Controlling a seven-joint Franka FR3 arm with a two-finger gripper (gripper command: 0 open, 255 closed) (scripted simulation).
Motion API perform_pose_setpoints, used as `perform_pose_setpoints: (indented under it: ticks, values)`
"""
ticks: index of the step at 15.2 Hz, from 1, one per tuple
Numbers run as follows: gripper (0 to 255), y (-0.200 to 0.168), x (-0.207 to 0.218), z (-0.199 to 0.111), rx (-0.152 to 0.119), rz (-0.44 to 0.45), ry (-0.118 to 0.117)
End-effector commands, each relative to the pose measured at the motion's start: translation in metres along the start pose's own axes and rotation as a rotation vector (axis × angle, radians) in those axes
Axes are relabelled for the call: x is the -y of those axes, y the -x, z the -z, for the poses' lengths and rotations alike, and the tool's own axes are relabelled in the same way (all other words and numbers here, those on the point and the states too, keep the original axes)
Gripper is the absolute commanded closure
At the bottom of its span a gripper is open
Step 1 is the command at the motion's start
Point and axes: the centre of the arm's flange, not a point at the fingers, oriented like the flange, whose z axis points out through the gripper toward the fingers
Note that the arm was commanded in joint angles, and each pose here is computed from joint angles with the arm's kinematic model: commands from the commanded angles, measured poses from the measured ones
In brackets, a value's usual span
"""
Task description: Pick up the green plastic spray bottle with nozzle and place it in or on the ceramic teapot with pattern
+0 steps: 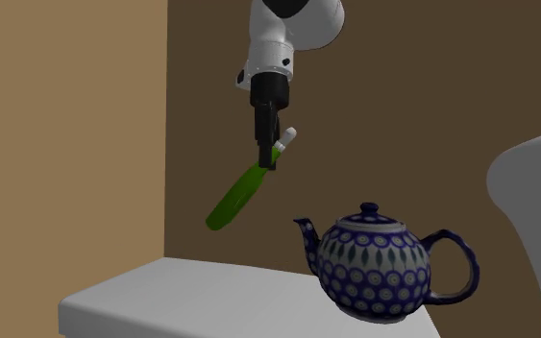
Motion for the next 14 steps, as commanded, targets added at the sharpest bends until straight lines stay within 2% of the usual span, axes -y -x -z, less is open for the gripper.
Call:
perform_pose_setpoints:
  ticks: [1,5,14]
  values:
    - [255,-0.001,0.0,0.011,0.0,0.0,0.0]
    - [255,-0.001,0.001,0.031,0.0,0.0,0.0]
    - [255,0.108,0.048,0.037,0.0,0.0,0.0]
